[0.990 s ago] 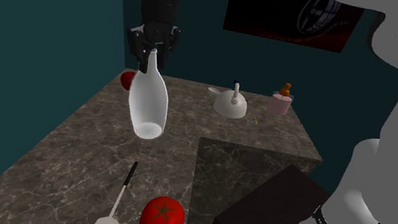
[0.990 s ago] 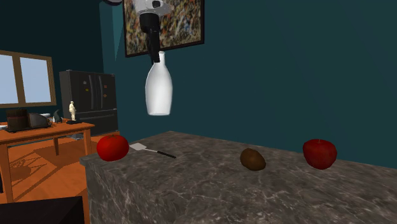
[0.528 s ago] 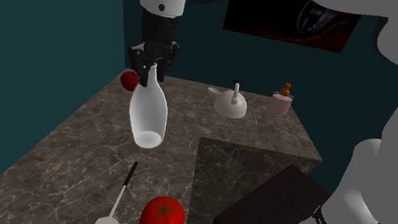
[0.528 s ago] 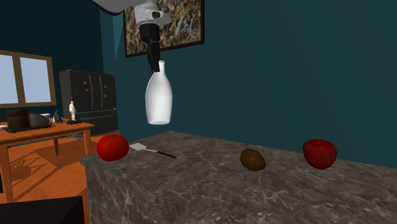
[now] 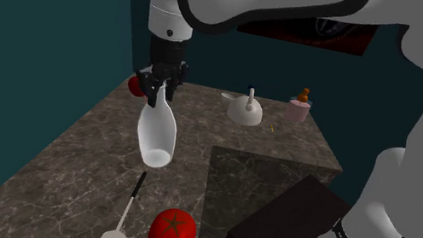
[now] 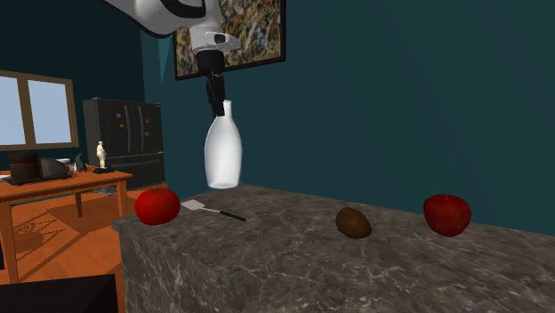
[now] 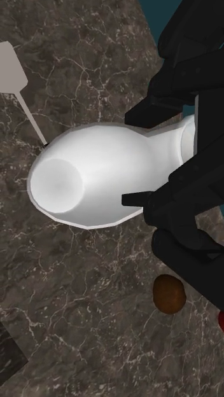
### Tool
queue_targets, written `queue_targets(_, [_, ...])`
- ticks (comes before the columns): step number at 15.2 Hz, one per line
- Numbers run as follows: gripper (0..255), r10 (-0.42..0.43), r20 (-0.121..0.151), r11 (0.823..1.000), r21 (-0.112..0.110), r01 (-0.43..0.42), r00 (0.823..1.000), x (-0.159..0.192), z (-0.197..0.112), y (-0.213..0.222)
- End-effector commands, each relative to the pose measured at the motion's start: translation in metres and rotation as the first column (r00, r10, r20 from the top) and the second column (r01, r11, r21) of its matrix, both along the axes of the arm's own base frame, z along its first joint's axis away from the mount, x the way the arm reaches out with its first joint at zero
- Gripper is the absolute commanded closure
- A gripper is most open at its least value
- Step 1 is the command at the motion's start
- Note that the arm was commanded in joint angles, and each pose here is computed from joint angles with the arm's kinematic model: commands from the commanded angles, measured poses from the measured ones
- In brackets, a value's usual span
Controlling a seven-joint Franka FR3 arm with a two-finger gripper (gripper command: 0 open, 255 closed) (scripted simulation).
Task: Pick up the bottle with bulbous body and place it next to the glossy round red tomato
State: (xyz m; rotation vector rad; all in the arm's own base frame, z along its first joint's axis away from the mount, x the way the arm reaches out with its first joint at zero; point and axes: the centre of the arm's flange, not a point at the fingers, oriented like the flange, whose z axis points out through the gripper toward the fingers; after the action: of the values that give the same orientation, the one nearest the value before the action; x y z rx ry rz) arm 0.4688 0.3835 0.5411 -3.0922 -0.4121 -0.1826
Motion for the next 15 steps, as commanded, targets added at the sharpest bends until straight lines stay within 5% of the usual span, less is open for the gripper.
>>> queue_targets(1, [255,0.000,0.001,1.000,0.001,0.000,1.000,-0.001,-0.011,0.001])
queue_targets(15, [255,0.000,0.001,1.000,0.001,0.000,1.000,-0.001,-0.084,0.001])
